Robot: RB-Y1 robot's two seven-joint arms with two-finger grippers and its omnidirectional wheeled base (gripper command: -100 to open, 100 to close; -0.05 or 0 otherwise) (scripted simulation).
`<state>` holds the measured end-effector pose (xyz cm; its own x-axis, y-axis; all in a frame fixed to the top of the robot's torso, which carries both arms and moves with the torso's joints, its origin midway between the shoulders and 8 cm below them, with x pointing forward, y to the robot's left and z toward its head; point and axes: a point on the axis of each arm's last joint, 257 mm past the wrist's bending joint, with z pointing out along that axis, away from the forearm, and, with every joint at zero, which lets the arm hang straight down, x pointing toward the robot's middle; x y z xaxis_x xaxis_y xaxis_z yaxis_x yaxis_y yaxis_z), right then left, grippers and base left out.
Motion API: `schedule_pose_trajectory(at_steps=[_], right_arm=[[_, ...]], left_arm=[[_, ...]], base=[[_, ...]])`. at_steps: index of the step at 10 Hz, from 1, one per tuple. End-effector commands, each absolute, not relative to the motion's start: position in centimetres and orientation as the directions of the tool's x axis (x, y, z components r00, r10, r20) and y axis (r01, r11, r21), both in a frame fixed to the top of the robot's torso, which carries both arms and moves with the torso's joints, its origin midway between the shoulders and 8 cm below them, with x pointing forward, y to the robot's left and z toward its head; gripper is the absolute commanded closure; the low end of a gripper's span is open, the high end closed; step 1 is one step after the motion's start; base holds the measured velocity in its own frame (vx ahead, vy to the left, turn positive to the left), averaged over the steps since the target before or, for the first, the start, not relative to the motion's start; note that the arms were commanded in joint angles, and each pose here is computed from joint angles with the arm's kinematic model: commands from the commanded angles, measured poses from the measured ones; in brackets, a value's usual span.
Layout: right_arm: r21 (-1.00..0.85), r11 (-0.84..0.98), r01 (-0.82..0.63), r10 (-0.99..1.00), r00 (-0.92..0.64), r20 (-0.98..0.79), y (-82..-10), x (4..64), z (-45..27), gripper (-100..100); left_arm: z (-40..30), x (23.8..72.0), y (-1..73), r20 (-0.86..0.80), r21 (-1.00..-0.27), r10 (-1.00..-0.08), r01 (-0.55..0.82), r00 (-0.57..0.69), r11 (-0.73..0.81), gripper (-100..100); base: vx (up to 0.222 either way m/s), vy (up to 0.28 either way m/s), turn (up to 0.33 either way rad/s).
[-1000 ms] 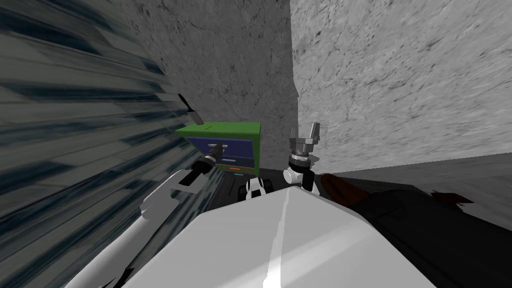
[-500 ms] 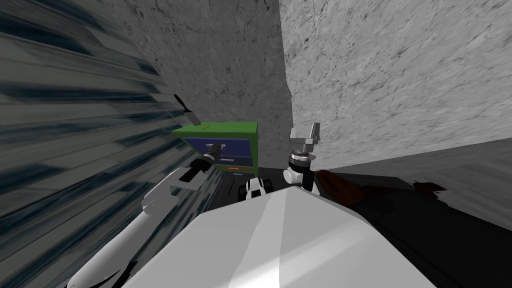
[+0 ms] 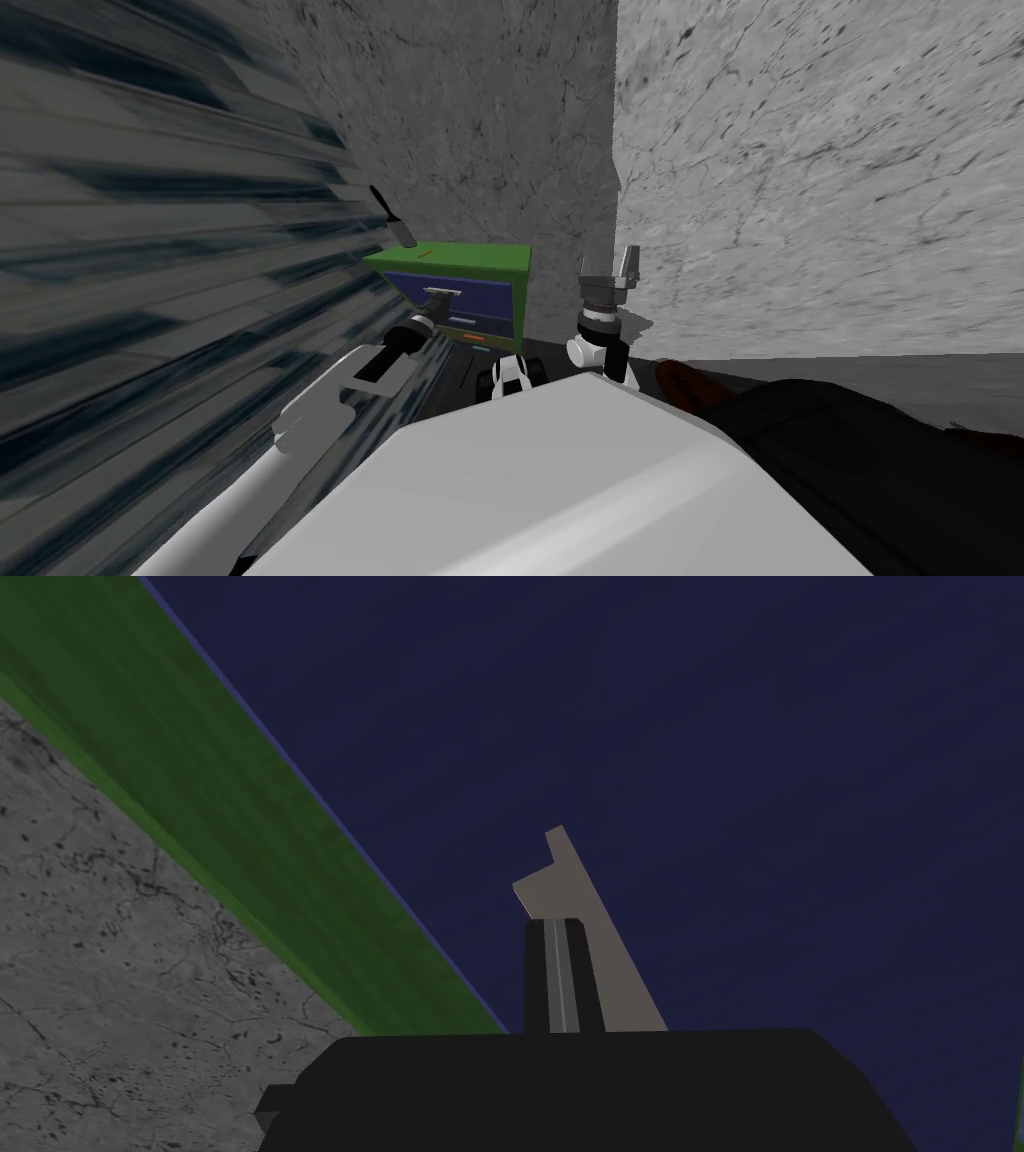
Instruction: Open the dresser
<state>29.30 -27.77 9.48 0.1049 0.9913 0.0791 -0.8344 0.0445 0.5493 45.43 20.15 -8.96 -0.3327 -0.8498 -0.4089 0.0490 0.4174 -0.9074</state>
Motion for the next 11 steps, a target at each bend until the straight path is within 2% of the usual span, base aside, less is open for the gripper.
schedule_pose_trajectory(at_steps=[1, 2, 3, 5, 6, 11], right_arm=[[0.549, 0.045, -0.834, 0.991, 0.105, 0.079, -27.8, 29.3, 9.5, 0], [0.549, 0.044, -0.834, 0.991, 0.105, 0.079, -27.8, 29.3, 9.5, 0], [0.549, 0.044, -0.835, 0.991, 0.105, 0.079, -27.8, 29.3, 9.5, 0], [0.549, 0.044, -0.835, 0.991, 0.105, 0.079, -27.8, 29.3, 9.5, 0], [0.549, 0.044, -0.835, 0.991, 0.105, 0.079, -27.8, 29.3, 9.5, 0], [0.549, 0.044, -0.835, 0.991, 0.105, 0.079, -27.8, 29.3, 9.5, 0]], left_arm=[[-9.0, 43.1, 17.7, -0.405, -0.909, -0.829, 0.074, -0.387, 0.409, 100], [-9.0, 43.6, 18.1, -0.406, -0.909, -0.833, 0.068, -0.375, 0.412, 100], [-9.0, 43.5, 18.0, -0.406, -0.909, -0.833, 0.07, -0.377, 0.411, -100], [-8.9, 43.6, 18.1, -0.406, -0.909, -0.833, 0.069, -0.375, 0.412, -100], [-8.9, 43.6, 18.1, -0.406, -0.909, -0.834, 0.069, -0.374, 0.412, 100], [-8.5, 42.7, 17.3, -0.407, -0.908, -0.824, 0.078, -0.394, 0.411, 100]], base=[[0.112, -0.009, 0.252], [0.048, -0.006, 0.035], [0.01, -0.001, -0.007], [0.028, -0.016, -0.013], [0.0, 0.0, 0.0], [-0.141, 0.077, 0.058]])
